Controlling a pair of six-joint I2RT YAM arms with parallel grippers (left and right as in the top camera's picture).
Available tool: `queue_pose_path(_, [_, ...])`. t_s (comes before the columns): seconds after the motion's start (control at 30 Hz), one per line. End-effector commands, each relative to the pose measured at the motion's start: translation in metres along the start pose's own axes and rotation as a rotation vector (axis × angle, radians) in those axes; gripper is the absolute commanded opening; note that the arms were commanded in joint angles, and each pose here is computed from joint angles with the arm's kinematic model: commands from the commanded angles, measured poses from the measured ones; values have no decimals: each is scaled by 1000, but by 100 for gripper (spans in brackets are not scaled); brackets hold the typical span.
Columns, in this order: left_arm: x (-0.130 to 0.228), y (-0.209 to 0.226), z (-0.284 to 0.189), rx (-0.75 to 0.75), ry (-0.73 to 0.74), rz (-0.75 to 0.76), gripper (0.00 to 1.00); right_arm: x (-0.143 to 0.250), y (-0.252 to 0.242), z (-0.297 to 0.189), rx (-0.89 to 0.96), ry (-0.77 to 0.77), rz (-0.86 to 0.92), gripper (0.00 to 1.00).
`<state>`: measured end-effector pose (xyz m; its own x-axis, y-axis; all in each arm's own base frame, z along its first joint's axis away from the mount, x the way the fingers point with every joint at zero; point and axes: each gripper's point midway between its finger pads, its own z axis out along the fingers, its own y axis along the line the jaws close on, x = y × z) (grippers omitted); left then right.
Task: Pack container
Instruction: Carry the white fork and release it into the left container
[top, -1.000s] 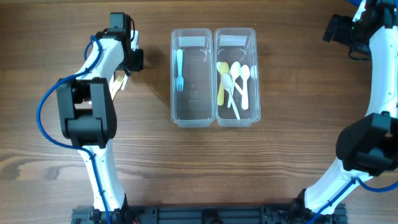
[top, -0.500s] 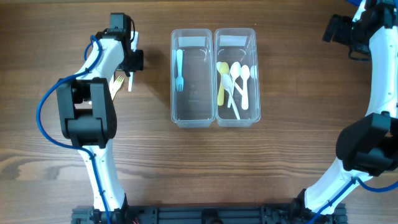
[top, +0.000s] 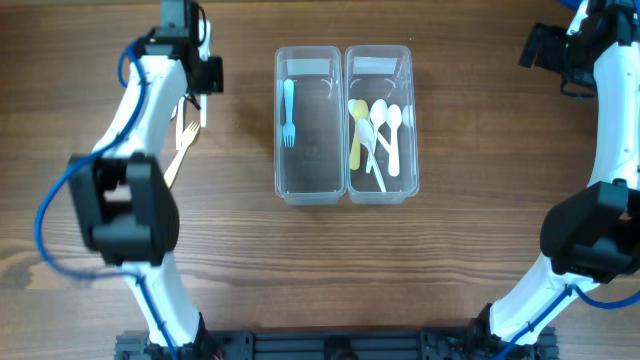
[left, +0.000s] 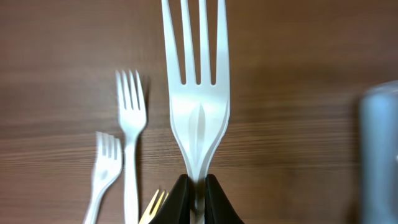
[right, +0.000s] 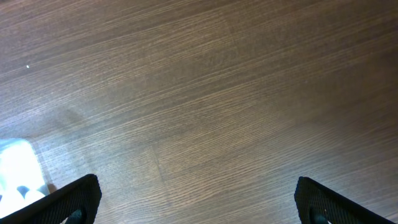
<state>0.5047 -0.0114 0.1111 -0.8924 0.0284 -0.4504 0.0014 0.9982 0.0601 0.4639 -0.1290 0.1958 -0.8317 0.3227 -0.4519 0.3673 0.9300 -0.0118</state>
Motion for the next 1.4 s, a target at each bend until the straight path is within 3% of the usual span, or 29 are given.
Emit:
queue_pose_path(0.0, [-32, -28, -85, 49, -166, -16, 5, -5, 0, -7, 9, -23, -7, 100])
queue_pose_path(0.23, [-21, -107, -137, 230, -190, -18, 4, -5, 0, -7, 9, -22, -9, 100])
queue_pose_path(0.67, [44, -208, -105, 298, 26, 65, 4, -6, 1, -7, 8, -24, -8, 100])
queue_pose_path(1.0, [68, -220, -60, 259, 136, 64, 10, -6, 0, -7, 8, -25, -8, 100])
queue_pose_path(1.1, [67, -219, -59, 259, 132, 61, 17, -6, 0, -7, 8, -26, -8, 100])
queue_pose_path(1.2, [65, -217, -59, 258, 131, 56, 30, -6, 0, -7, 8, -26, -8, 100])
queue_pose_path(1.37, [52, -200, -67, 255, 100, 19, 38, -6, 0, -7, 8, -26, -8, 100])
